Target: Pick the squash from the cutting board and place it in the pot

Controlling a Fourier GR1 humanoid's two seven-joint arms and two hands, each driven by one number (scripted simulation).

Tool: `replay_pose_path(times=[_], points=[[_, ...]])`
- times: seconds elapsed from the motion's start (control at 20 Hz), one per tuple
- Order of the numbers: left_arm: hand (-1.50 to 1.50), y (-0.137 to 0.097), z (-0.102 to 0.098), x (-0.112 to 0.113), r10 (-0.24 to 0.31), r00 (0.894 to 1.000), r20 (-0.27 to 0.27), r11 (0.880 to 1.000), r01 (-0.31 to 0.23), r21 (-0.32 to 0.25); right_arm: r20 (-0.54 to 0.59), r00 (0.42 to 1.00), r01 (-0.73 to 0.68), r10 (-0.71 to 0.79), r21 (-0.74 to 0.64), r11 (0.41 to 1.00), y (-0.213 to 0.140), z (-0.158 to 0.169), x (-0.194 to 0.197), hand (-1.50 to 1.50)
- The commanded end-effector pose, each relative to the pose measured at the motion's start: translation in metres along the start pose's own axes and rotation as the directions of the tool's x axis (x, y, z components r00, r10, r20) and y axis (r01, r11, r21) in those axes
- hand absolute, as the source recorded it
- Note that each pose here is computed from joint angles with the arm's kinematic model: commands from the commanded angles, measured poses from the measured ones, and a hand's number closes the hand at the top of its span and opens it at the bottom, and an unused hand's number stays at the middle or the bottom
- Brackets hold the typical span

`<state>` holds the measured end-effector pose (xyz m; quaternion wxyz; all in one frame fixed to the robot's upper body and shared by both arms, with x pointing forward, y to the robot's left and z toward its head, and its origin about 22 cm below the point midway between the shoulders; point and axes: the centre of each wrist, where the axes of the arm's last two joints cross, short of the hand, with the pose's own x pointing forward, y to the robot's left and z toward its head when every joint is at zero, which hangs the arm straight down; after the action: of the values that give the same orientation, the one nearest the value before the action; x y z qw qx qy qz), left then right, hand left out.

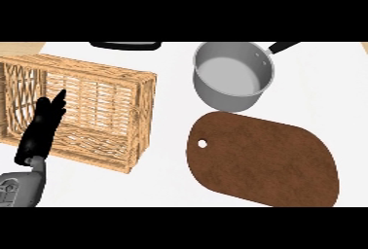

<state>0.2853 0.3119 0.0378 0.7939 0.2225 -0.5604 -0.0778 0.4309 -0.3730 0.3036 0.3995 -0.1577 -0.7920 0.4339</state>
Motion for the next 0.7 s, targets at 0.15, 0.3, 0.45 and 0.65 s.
replay_pose_path(times=[0.15, 0.3, 0.45, 0.65], points=[[0.0, 0.004, 0.002, 0.002, 0.004, 1.0, -0.008, 1.0, -0.004, -0.001, 0.049, 0.997, 0.04, -0.052, 0.211, 0.977, 0.047, -0.029, -0.009, 1.5], [0.0, -0.004, 0.004, -0.009, 0.018, 1.0, -0.024, 1.0, -0.018, 0.003, 0.044, 0.998, 0.021, -0.034, 0.274, 0.962, 0.075, -0.06, 0.004, 1.5], [0.0, 0.0, 0.006, -0.005, 0.01, 1.0, -0.017, 1.0, -0.009, 0.018, -0.072, 0.991, 0.134, -0.116, 0.343, 0.929, 0.097, -0.063, -0.005, 1.5], [0.0, -0.015, 0.003, 0.003, 0.005, 1.0, -0.013, 1.0, -0.004, 0.014, -0.09, 0.979, 0.205, -0.185, 0.383, 0.901, 0.124, -0.068, -0.009, -1.5]])
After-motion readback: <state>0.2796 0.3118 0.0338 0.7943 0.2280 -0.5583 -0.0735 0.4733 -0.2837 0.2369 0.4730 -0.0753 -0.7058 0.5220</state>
